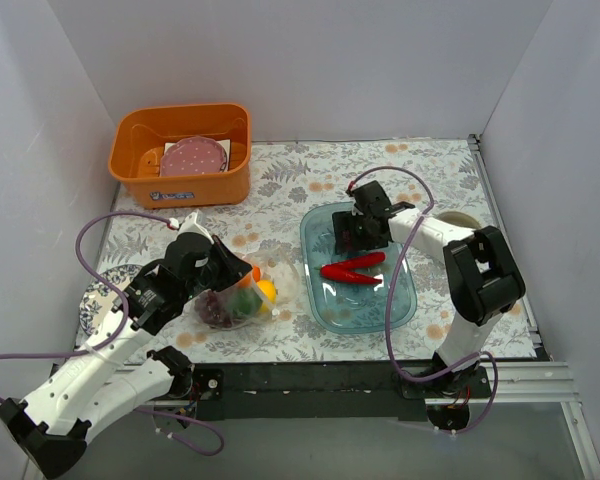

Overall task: Place the food in the zip-top bag and seal the zipper
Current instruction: Pick up the fake fruit from the bin.

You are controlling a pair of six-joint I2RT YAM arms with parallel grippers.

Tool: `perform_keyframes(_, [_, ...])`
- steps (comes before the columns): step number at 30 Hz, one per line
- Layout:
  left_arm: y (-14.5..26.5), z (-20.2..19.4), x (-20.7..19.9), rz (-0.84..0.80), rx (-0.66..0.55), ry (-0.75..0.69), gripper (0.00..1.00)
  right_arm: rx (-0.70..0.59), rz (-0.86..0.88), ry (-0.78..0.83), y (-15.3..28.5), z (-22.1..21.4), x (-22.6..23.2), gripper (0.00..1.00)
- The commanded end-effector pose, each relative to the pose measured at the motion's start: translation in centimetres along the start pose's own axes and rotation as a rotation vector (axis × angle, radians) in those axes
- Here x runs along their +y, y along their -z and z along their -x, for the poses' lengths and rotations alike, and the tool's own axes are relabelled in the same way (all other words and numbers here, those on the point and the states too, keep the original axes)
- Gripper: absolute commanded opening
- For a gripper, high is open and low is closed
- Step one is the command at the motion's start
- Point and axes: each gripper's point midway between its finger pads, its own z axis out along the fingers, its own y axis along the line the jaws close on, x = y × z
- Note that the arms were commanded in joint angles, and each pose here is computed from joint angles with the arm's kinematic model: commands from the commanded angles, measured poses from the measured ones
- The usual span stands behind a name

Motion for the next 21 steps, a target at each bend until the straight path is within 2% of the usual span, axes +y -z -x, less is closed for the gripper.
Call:
perform_keyframes(1, [0.2, 0.2, -0.8, -0.026, -0.001, -0.005, 0.0, -0.035, 0.08, 0.013, 1.1, 0.2, 2.3, 0.95])
perform_keyframes(7, [0.3, 0.2, -0.7, -0.027, -0.002, 0.0, 0.0, -0.06, 0.076, 0.026, 1.7, 0.7, 2.8, 0.94])
perform_keyframes(14, [0.2, 0.1, -0.7, -0.025, -0.001, -0.002, 0.0, -0.183, 0.018, 0.008, 4.4, 3.9, 2.2, 0.95])
perform_keyframes(21, [0.2, 0.1, -0.5, -0.02, 0.001, -0.002, 0.0, -0.231, 0.077, -0.066, 4.5, 6.1, 2.1, 0.96])
